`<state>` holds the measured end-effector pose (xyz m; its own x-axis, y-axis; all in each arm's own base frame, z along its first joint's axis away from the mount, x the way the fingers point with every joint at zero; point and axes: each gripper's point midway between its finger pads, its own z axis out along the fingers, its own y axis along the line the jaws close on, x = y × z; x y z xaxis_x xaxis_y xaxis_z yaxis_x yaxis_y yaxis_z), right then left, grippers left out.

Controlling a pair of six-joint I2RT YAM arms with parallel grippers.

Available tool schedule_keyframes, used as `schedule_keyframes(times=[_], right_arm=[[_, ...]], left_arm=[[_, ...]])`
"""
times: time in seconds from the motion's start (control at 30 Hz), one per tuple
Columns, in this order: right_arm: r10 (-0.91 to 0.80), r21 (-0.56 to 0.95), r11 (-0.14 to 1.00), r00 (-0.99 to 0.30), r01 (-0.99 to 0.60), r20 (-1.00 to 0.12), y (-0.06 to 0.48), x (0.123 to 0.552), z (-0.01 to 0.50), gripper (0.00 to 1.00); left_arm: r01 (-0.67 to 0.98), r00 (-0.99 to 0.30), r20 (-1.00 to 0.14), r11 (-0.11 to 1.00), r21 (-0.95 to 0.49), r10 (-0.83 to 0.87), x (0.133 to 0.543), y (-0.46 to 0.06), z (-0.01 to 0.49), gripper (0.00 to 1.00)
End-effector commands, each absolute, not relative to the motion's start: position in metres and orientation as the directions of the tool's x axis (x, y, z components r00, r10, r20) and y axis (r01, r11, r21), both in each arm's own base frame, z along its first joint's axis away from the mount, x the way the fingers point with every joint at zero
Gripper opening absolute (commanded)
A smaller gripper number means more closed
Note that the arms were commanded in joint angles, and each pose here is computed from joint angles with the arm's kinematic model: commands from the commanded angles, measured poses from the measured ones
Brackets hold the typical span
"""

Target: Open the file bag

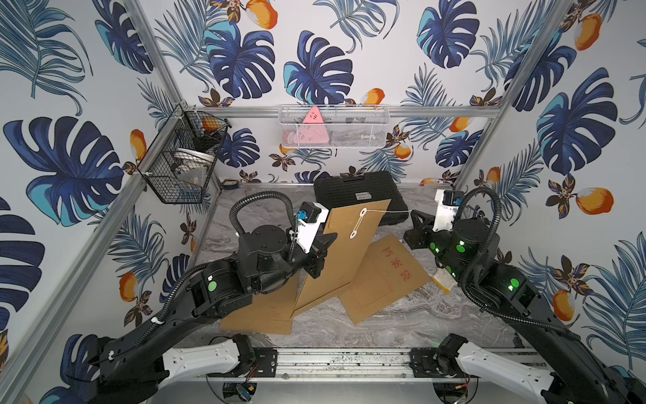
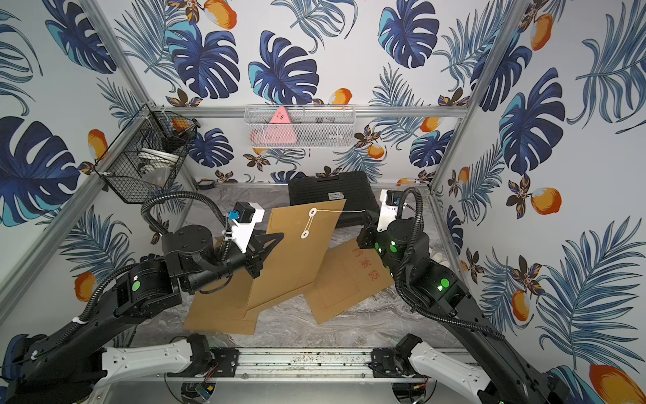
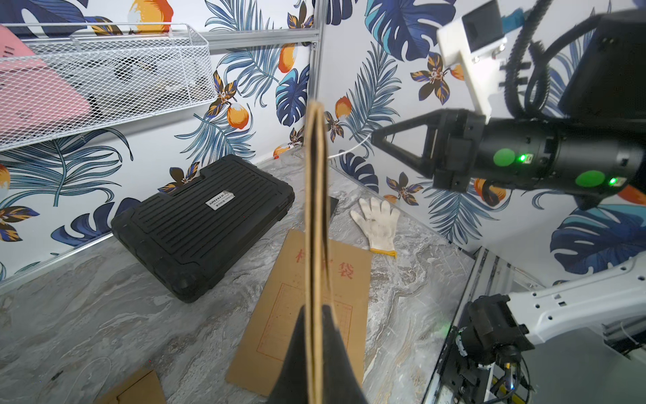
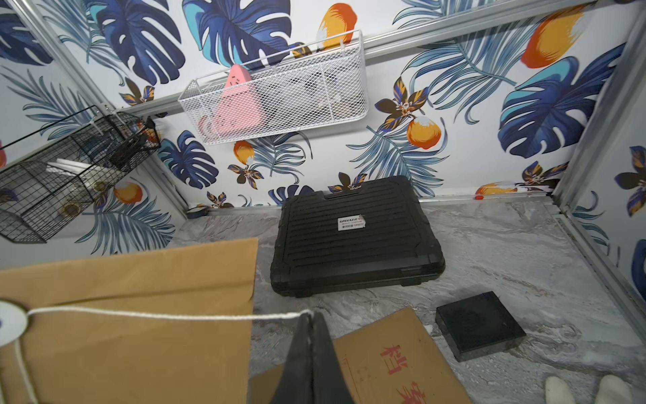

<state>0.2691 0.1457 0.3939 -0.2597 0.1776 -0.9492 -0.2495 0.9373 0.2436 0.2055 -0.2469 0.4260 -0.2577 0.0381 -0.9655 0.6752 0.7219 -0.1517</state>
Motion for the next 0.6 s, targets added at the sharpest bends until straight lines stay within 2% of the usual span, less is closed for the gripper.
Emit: schedule_keyframes(times=[0.0, 0.23, 0.57], right_arm=[[0.172, 0.256, 0.875, -0.23, -0.412, -0.958, 0.172, 0.26, 0.409, 0.0], [0.121, 0.24, 0.81, -0.248, -0.535, -0.961, 0.195, 0.25, 0.408, 0.0], [0.032, 0.198, 0.805, -0.293, -0.56, -0.956, 0.199, 0.245, 0.384, 0.0]], left_arm=[[0.654, -0.253, -0.959, 0.708, -0.267, -0.127, 0.21, -0.248, 0.452, 0.0], [0.587, -0.259, -0.916, 0.704, -0.401, -0.306, 0.223, -0.245, 0.464, 0.0], [0.544, -0.23, -0.906, 0.725, -0.423, -0.356, 0.237, -0.247, 0.478, 0.0]])
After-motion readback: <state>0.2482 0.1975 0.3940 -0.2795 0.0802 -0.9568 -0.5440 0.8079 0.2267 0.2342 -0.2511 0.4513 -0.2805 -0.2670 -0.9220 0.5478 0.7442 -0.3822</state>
